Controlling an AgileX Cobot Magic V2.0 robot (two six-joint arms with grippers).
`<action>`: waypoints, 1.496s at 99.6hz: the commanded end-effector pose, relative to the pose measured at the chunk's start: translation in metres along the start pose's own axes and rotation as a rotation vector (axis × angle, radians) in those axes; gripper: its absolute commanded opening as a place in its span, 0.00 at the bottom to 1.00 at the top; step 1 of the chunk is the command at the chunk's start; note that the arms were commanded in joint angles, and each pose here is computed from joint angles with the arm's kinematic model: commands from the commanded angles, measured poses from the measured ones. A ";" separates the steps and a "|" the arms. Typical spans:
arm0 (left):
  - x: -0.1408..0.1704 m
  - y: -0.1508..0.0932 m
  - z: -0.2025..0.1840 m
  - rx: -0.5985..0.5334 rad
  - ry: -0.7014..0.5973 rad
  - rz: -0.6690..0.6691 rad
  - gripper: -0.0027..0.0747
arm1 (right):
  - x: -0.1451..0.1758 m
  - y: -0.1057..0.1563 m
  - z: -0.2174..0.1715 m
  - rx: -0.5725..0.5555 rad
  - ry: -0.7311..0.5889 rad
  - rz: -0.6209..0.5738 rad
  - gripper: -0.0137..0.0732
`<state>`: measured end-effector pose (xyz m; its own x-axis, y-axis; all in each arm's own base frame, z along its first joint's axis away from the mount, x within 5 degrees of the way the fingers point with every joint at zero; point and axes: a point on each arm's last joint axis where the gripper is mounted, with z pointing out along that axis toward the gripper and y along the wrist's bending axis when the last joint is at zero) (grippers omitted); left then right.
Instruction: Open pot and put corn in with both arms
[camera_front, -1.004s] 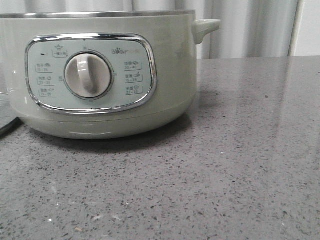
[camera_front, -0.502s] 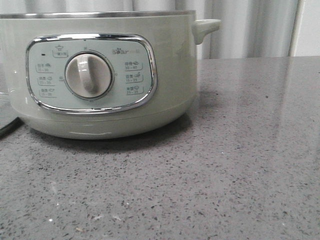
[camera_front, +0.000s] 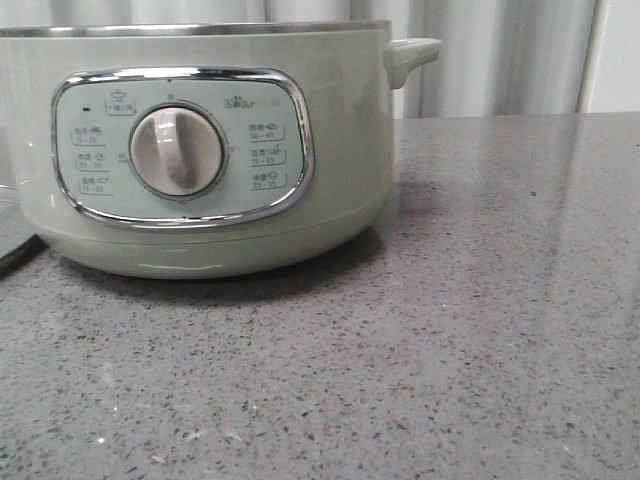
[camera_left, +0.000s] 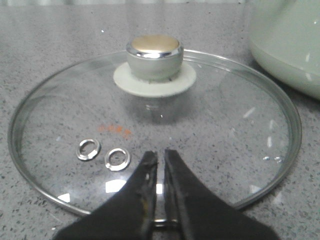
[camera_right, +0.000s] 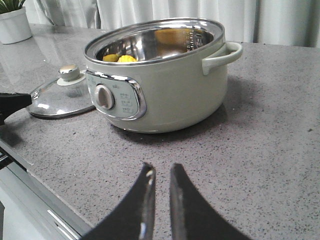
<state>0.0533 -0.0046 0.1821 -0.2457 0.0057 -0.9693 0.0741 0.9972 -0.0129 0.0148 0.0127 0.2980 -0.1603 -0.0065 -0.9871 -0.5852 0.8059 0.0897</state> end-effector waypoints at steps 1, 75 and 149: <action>-0.002 0.000 -0.002 -0.003 -0.052 -0.011 0.01 | -0.013 0.001 -0.002 -0.001 -0.082 -0.009 0.14; -0.002 0.000 -0.002 -0.003 -0.052 -0.011 0.01 | -0.013 0.001 -0.002 -0.001 -0.082 -0.009 0.14; -0.002 0.000 -0.002 -0.003 -0.052 -0.011 0.01 | 0.019 -0.020 0.028 0.367 -0.367 -0.168 0.14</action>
<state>0.0532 -0.0046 0.1819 -0.2484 0.0059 -0.9686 0.0742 0.9972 -0.0129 0.0436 0.0141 0.2653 0.0696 -0.0116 -0.9975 -0.3246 0.9453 -0.0336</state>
